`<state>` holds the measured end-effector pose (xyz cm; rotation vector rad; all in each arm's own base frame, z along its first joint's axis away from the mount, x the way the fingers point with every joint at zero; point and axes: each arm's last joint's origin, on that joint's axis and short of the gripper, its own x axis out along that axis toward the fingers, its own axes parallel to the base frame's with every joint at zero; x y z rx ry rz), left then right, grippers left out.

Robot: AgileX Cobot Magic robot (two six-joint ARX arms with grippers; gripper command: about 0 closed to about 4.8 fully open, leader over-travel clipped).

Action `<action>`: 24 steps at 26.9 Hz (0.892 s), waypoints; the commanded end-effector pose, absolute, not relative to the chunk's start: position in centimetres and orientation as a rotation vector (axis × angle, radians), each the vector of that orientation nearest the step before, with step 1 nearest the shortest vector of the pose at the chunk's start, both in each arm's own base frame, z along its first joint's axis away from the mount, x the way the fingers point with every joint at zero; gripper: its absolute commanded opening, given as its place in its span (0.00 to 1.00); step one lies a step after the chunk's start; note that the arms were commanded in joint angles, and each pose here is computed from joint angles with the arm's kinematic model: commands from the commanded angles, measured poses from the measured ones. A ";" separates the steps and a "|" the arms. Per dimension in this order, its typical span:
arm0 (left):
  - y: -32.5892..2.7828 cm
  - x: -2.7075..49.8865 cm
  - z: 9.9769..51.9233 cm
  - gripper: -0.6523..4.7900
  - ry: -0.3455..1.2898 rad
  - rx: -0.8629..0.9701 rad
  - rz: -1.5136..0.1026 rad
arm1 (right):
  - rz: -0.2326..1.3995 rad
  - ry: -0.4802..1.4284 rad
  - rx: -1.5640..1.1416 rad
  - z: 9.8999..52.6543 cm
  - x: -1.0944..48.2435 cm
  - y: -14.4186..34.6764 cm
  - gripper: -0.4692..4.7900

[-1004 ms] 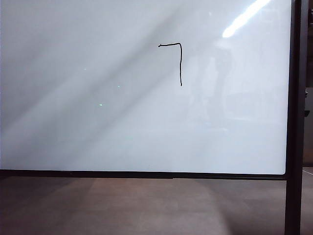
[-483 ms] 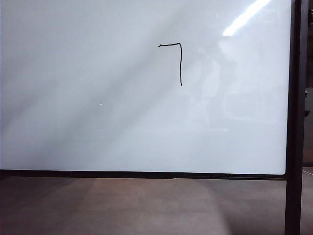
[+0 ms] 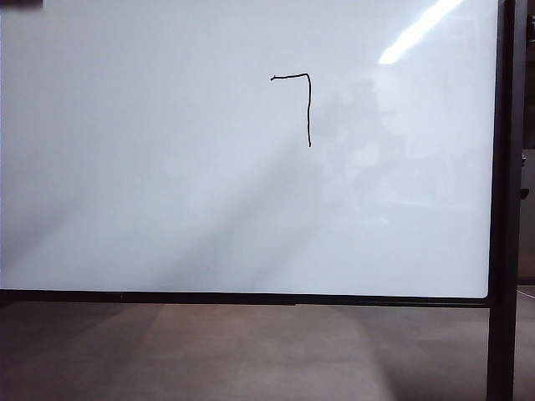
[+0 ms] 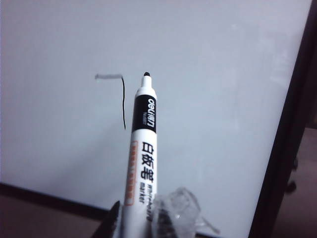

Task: Reach to the right to find the marker pen, pick it up, and write the number 7 on the whiteboard.

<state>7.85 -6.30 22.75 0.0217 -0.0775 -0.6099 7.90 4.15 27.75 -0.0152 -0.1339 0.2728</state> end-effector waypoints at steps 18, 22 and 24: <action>-6.3 7.7 20.0 0.11 -0.077 0.015 -0.637 | 0.237 -0.169 0.001 24.0 6.6 3.2 0.08; -6.4 7.8 18.9 0.11 -0.065 0.018 -0.637 | 0.237 -0.157 -0.005 23.8 6.6 3.2 0.08; -6.5 7.9 18.3 0.11 -0.073 0.015 -0.638 | 0.237 -0.156 -0.005 23.8 6.6 3.2 0.08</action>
